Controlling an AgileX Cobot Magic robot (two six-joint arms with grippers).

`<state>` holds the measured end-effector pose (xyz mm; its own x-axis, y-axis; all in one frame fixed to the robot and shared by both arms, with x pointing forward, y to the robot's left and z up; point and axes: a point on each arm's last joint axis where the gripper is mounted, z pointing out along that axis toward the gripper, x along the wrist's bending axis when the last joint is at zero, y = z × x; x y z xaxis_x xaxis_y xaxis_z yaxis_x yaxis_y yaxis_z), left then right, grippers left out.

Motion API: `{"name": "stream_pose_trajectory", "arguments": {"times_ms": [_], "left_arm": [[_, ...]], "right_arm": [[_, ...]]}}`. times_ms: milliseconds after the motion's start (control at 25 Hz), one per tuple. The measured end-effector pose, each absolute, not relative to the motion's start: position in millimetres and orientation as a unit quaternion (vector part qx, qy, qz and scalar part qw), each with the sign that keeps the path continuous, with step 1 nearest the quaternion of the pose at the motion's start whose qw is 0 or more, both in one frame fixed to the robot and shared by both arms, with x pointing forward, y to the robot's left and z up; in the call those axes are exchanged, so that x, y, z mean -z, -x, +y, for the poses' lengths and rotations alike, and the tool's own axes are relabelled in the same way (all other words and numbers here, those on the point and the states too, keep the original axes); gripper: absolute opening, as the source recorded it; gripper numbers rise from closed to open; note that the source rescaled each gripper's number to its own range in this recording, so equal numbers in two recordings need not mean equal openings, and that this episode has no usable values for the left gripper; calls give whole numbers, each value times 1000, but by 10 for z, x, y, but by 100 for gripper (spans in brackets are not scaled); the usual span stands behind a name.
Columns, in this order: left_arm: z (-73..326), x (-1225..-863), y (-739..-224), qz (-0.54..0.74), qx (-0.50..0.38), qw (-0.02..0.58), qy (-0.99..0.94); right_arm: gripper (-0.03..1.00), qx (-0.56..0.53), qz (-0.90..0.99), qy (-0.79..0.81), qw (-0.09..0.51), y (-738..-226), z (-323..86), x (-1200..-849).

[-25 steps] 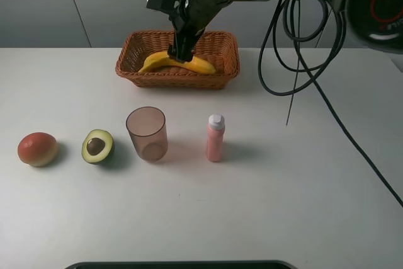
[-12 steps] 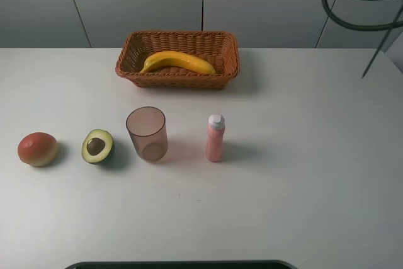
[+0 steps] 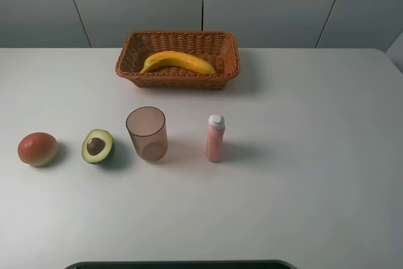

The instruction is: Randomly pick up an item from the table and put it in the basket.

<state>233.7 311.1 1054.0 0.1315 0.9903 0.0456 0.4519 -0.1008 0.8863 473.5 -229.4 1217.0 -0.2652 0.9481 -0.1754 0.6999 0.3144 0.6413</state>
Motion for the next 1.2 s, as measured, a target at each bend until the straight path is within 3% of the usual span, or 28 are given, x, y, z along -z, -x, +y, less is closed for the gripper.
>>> {"name": "stream_pose_trajectory", "arguments": {"times_ms": [120, 520, 920, 1200], "left_arm": [[3111, -10540, -2337, 554, -357, 377, -651], [3111, -10540, -2337, 554, -357, 377, -651], [3111, -10540, -2337, 554, -357, 377, -651], [3111, -10540, -2337, 554, -357, 377, -651]], "right_arm": [[100, -231, 739, -567, 281, -4200, -2531, -12060], [100, -309, 713, -559, 289, -2827, -2967, -11098], [100, -388, 711, -508, 294, -2389, -3021, -10548], [100, -412, 705, -495, 296, -2316, -3021, -10517]]}}
